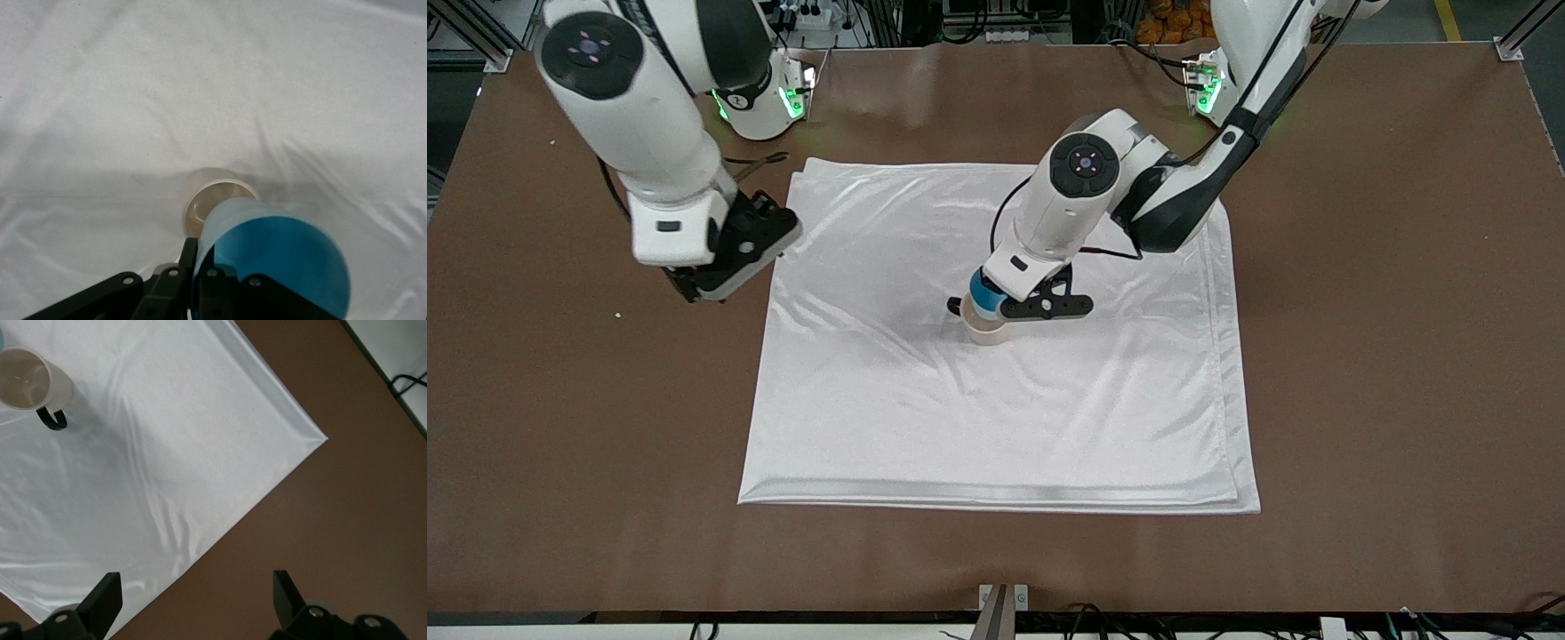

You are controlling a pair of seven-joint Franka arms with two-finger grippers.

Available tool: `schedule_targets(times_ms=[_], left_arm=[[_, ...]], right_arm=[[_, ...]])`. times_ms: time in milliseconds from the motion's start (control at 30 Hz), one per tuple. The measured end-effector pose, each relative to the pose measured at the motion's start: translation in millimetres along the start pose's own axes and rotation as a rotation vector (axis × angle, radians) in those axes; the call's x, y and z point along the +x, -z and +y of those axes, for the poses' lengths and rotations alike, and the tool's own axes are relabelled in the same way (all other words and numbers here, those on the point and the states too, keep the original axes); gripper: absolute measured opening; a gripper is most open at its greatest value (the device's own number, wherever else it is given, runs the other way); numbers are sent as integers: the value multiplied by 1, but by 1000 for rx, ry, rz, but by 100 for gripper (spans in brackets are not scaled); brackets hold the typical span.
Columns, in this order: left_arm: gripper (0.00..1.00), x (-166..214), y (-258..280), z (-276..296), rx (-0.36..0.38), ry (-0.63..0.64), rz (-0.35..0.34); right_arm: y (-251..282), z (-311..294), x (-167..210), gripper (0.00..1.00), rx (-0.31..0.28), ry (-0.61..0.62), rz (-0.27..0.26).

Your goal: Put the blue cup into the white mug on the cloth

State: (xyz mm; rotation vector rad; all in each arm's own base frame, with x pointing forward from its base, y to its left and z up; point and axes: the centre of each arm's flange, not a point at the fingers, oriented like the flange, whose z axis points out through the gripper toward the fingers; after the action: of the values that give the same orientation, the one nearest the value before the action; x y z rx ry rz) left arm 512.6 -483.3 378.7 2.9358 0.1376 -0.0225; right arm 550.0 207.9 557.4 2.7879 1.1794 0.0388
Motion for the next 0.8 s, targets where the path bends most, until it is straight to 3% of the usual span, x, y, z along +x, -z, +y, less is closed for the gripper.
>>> schedule_targets(times_ms=[300, 600, 800], left_arm=[[4, -10, -34, 9, 24, -46, 3], [4, -17, -72, 13, 45, -80, -1], [4, -17, -88, 10, 55, -87, -2]], right_arm=[[40, 58, -44, 100, 3, -125, -14], [46, 117, -97, 100, 6, -264, -34], [43, 132, -111, 100, 11, -301, -41]])
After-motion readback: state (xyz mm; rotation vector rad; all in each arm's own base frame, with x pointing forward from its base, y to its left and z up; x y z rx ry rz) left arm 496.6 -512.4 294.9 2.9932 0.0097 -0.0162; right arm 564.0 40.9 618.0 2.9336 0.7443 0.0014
